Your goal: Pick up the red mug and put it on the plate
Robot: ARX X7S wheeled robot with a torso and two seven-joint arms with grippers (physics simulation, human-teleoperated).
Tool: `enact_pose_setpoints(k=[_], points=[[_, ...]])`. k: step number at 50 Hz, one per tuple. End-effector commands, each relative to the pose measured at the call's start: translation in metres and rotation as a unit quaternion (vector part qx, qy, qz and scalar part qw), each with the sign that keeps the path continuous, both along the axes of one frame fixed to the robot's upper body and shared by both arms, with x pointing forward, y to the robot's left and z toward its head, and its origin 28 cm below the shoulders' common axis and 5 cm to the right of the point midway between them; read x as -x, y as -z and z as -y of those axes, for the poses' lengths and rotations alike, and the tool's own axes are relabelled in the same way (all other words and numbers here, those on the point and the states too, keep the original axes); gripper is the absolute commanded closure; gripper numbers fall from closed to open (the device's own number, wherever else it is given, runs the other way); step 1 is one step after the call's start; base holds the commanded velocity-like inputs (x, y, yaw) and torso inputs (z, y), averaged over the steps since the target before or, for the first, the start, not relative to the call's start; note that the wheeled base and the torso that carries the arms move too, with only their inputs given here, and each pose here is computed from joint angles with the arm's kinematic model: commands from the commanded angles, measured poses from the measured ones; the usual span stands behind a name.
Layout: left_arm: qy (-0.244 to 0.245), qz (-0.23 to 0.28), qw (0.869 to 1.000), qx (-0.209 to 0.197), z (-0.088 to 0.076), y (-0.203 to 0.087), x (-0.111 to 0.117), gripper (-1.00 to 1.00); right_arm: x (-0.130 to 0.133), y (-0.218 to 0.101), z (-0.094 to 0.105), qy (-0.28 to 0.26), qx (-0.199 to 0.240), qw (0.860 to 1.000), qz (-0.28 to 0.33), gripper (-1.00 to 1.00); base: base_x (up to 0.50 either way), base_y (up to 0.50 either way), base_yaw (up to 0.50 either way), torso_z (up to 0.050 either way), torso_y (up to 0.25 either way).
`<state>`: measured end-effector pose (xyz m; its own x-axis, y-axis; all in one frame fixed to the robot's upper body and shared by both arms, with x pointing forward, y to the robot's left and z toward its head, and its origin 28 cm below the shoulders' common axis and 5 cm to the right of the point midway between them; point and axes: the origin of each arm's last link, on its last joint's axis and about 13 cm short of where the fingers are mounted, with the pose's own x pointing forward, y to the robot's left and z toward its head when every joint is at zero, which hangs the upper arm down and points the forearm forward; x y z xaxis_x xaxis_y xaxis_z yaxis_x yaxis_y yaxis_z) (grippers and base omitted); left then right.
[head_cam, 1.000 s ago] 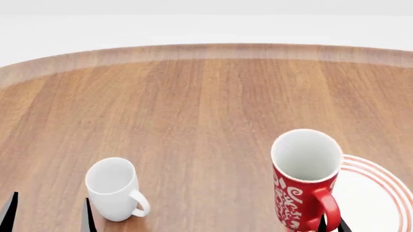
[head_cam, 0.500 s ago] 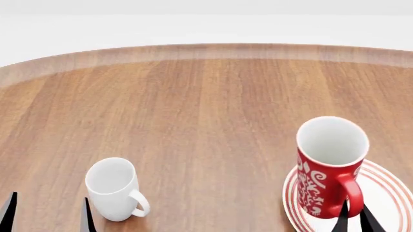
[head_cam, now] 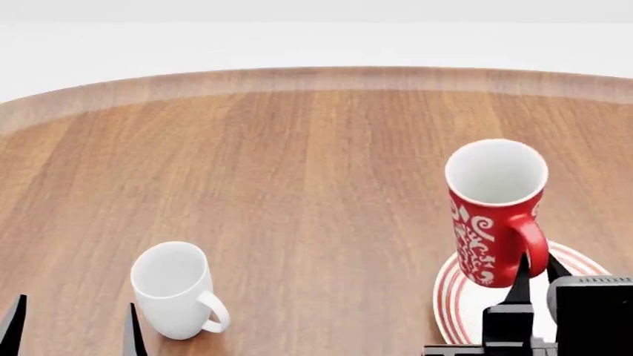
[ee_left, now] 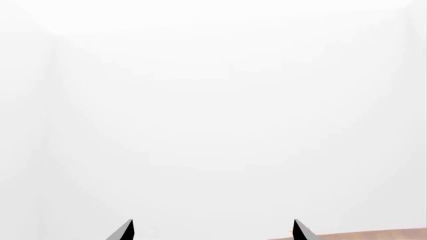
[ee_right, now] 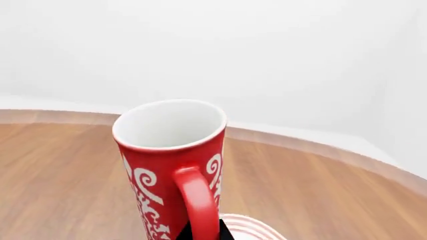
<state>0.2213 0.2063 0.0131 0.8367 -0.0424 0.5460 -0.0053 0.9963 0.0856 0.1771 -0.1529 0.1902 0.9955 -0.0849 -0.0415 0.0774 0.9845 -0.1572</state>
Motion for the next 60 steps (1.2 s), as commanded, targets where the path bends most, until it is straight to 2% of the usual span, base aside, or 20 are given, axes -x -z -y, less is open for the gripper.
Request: enact_pose_setpoints(k=[1,5,14,23,29,45,60], points=[[0.001,0.001,1.000,0.001,0.000,0.000,0.000,-1.00,-0.028,-0.011,0.020,-0.033,0.021,0.999,-0.008,1.00,0.00,0.00,0.00,0.000,0.000],[0.001,0.001,1.000,0.000,0.000,0.000,0.000,-1.00,-0.032,-0.014,0.025,-0.053,0.003,0.998,-0.016,1.00,0.00,0.00,0.00,0.000,0.000],[-0.001,0.001,1.000,-0.001,0.000,0.000,0.000,-1.00,-0.046,-0.021,0.038,-0.076,0.016,0.997,-0.012,1.00,0.00,0.00,0.00,0.000,0.000],[-0.002,0.001,1.000,-0.002,0.000,0.000,0.000,-1.00,-0.061,-0.031,0.054,-0.097,-0.013,0.995,-0.002,1.00,0.00,0.00,0.00,0.000,0.000],[-0.002,0.002,1.000,-0.003,0.000,0.000,0.000,-1.00,-0.069,-0.033,0.063,-0.096,-0.024,0.995,-0.007,1.00,0.00,0.00,0.00,0.000,0.000],[-0.005,0.004,1.000,-0.002,0.000,0.000,0.000,-1.00,-0.105,-0.041,0.082,-0.086,-0.004,0.996,-0.020,1.00,0.00,0.00,0.00,0.000,0.001],[-0.005,0.004,1.000,-0.003,0.000,0.000,0.000,-1.00,-0.123,-0.025,0.102,-0.089,-0.038,0.995,-0.028,1.00,0.00,0.00,0.00,0.000,0.000]])
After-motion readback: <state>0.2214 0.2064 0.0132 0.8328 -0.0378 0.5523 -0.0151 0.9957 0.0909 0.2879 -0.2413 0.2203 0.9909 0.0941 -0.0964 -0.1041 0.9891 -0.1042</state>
